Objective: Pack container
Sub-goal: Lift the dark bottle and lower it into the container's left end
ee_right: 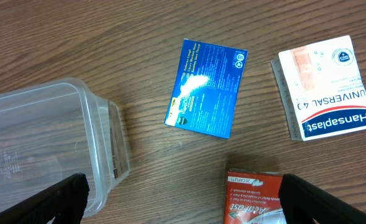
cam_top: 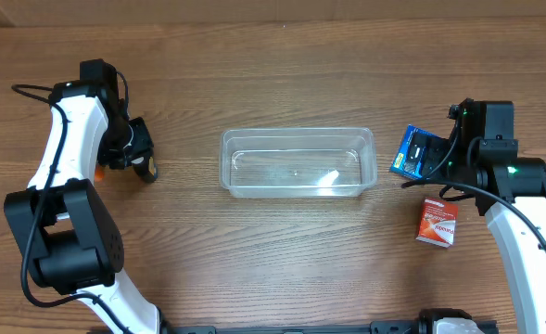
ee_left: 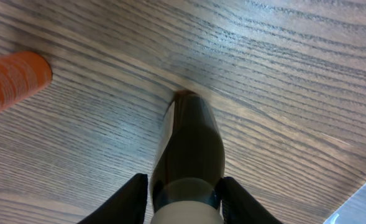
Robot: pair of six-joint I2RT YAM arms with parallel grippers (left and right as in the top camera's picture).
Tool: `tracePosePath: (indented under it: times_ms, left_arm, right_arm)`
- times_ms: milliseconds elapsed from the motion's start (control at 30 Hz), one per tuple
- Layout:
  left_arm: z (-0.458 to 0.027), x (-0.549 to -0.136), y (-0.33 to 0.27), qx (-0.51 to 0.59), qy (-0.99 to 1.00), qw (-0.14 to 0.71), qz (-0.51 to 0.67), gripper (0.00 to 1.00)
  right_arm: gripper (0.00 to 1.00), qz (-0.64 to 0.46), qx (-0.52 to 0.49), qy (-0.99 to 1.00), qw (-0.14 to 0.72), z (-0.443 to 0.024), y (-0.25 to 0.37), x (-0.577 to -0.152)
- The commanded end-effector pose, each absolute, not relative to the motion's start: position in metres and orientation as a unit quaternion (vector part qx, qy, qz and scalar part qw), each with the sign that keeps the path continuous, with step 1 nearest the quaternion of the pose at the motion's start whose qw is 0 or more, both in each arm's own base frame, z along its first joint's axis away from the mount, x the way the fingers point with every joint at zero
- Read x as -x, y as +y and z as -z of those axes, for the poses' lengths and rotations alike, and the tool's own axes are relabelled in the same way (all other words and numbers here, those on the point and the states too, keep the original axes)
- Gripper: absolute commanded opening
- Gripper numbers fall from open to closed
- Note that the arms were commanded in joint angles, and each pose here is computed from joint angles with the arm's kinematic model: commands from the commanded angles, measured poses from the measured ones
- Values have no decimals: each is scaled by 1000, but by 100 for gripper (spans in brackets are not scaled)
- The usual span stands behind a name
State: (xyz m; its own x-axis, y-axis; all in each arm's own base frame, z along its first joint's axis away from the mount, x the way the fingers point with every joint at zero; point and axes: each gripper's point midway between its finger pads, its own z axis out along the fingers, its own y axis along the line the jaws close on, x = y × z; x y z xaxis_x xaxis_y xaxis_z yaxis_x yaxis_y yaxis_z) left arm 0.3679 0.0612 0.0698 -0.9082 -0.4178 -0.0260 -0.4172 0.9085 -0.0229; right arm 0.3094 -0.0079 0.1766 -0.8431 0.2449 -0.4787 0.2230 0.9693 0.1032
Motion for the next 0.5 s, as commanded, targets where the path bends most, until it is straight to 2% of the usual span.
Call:
tracePosePath:
  times_ms: [0, 67, 200, 333, 467]
  left_arm:
    - [-73, -373, 63, 214, 977, 22, 9, 32]
    - [-75, -374, 63, 214, 976, 23, 9, 20]
    - [-102, -388, 65, 213, 976, 45, 10, 5]
    - [-166, -408, 38, 182, 978, 93, 31, 4]
    - [-236, -414, -32, 98, 979, 168, 64, 4]
  right_arm:
    - [100, -21, -121, 955, 269, -188, -10, -316]
    - [100, -21, -121, 955, 269, -188, -10, -316]
    - [100, -21, -121, 955, 269, -188, -10, -316]
    - [100, -21, -121, 955, 271, -188, -10, -317]
    - [100, -20, -122, 951, 282, -191, -11, -321]
